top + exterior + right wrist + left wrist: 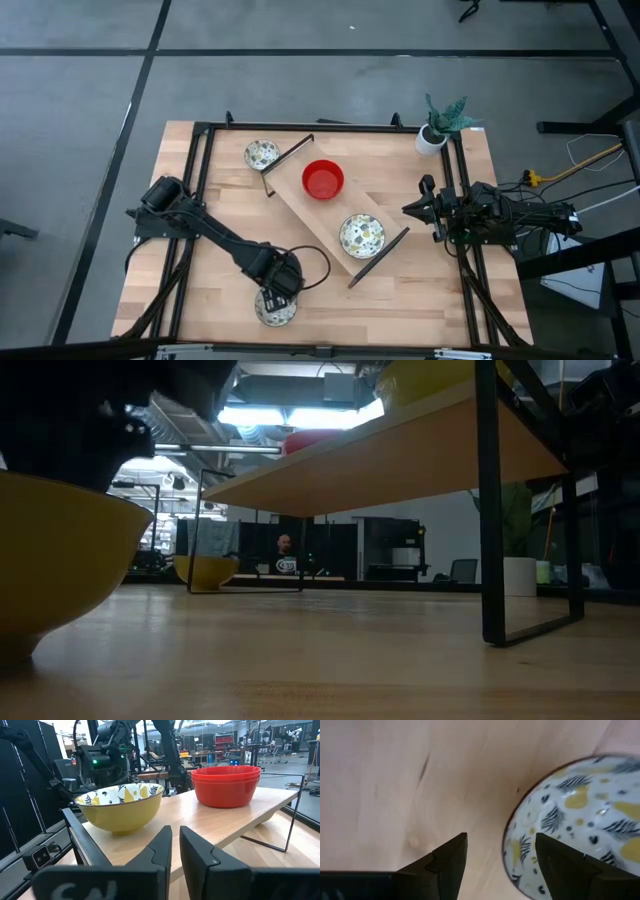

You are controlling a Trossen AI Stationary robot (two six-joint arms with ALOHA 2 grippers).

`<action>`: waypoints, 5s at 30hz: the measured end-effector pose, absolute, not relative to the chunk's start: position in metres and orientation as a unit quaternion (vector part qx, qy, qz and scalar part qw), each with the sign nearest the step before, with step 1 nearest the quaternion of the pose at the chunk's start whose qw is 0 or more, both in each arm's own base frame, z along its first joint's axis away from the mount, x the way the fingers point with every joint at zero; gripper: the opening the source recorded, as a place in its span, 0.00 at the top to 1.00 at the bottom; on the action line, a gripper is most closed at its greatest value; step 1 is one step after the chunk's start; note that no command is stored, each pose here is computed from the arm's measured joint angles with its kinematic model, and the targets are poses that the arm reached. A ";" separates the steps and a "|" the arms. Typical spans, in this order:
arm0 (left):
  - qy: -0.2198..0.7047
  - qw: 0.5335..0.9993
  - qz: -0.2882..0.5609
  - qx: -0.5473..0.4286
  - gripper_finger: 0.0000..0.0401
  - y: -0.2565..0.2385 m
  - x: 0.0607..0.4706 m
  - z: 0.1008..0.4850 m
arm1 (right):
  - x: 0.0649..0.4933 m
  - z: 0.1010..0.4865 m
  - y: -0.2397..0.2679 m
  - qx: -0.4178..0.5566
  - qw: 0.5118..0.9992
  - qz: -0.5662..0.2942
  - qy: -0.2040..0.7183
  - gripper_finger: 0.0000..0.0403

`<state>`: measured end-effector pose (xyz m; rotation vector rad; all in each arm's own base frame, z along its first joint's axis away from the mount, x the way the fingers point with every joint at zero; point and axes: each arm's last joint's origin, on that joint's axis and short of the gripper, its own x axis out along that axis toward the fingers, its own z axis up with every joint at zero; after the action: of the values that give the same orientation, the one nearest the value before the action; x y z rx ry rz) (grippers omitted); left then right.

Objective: Pick & Place Mini bowls
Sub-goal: Stack the bottom white patterned bowl on top of the white patterned bowl on the shelf

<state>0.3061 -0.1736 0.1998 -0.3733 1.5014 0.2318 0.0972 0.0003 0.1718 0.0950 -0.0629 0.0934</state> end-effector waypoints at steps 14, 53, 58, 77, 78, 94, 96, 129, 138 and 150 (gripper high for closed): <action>0.695 0.689 0.096 -0.183 0.44 -0.169 0.302 0.185 | 0.097 0.169 0.000 0.049 0.998 0.046 -0.018 0.90; 0.703 0.680 0.065 -0.198 0.98 -0.171 0.303 0.187 | 0.097 0.169 0.000 0.049 0.998 0.046 -0.018 0.90; 0.704 0.680 0.061 -0.196 0.99 -0.171 0.303 0.187 | 0.097 0.169 0.000 0.049 0.998 0.046 -0.018 0.90; 0.646 0.723 0.034 -0.241 1.00 -0.157 0.301 0.245 | 0.097 0.169 0.000 0.049 0.998 0.046 -0.018 0.90; 0.642 0.726 0.034 -0.244 1.00 -0.154 0.300 0.249 | 0.097 0.169 0.000 0.049 0.998 0.046 -0.018 0.90; 0.511 0.820 0.041 -0.254 1.00 -0.119 0.302 0.321 | 0.097 0.169 0.000 0.049 0.998 0.046 -0.018 0.90; 0.493 0.831 0.038 -0.256 1.00 -0.114 0.303 0.330 | 0.097 0.169 0.000 0.049 0.998 0.046 -0.018 0.90; 0.321 0.863 0.045 -0.389 1.00 -0.023 0.332 0.399 | 0.097 0.169 0.000 0.049 0.998 0.046 -0.018 0.90; 0.273 0.874 0.040 -0.400 1.00 -0.020 0.337 0.406 | 0.097 0.169 0.000 0.049 0.998 0.046 -0.018 0.90; 0.282 0.868 0.026 -0.409 1.00 -0.021 0.355 0.393 | 0.097 0.169 0.000 0.049 0.998 0.046 -0.018 0.90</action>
<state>0.3553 -0.0214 0.3930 -0.8556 0.5896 0.0554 0.0973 0.0002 0.1692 0.0972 -0.0357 0.0917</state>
